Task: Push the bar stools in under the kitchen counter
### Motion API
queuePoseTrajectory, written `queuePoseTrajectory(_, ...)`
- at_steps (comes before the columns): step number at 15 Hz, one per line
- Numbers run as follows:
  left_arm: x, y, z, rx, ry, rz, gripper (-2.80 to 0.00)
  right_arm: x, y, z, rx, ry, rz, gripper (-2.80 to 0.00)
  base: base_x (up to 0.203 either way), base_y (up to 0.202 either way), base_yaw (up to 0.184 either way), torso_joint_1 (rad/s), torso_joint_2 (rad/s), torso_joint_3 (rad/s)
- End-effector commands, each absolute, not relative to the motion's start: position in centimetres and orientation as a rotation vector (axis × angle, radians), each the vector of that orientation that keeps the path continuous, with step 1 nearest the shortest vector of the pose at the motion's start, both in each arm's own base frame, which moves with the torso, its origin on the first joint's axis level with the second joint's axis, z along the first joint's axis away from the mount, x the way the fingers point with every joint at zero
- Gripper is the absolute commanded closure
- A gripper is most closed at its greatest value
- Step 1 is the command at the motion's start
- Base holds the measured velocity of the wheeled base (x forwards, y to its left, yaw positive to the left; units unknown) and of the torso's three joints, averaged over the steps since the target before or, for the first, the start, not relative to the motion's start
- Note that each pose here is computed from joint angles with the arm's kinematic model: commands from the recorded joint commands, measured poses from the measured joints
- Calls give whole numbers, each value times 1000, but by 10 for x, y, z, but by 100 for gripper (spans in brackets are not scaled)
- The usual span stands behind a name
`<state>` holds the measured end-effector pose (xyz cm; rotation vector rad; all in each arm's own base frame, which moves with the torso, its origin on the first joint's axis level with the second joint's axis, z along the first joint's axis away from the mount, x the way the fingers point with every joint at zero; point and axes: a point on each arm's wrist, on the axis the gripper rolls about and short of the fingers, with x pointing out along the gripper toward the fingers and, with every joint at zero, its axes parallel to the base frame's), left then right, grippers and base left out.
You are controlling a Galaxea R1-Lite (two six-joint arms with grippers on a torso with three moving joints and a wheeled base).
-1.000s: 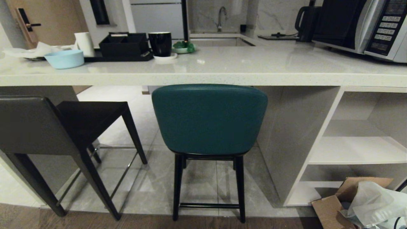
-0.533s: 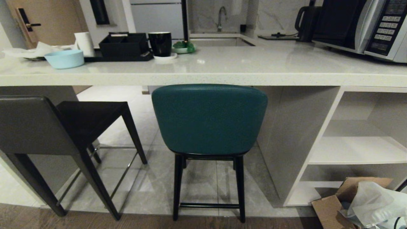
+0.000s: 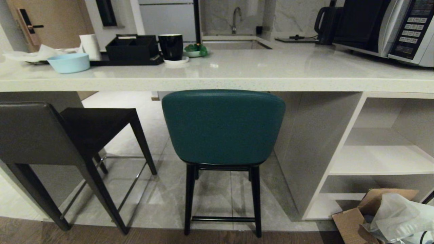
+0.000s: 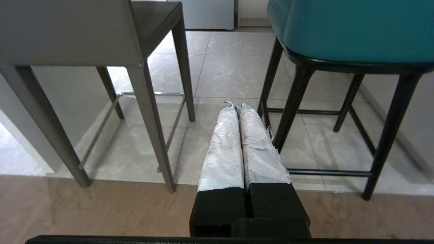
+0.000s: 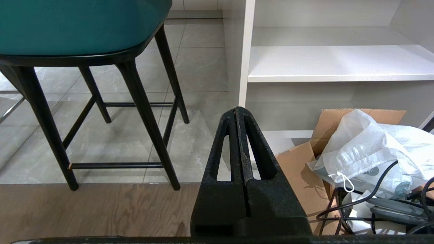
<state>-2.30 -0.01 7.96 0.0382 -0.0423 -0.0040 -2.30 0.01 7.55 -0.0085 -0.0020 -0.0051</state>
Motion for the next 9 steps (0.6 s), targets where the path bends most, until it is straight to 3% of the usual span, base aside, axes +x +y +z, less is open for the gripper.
queuePoseTrajectory(1,-21,0,75,36,-23,-2,0,-23,0,75,-8,-2,-5,0,0,0,0,0,0,0)
queuePoseTrajectory(9,-21,0,75,2,-23,-3,0,-23,0,75,-8,-2,-5,0,0,0,0,0,0,0)
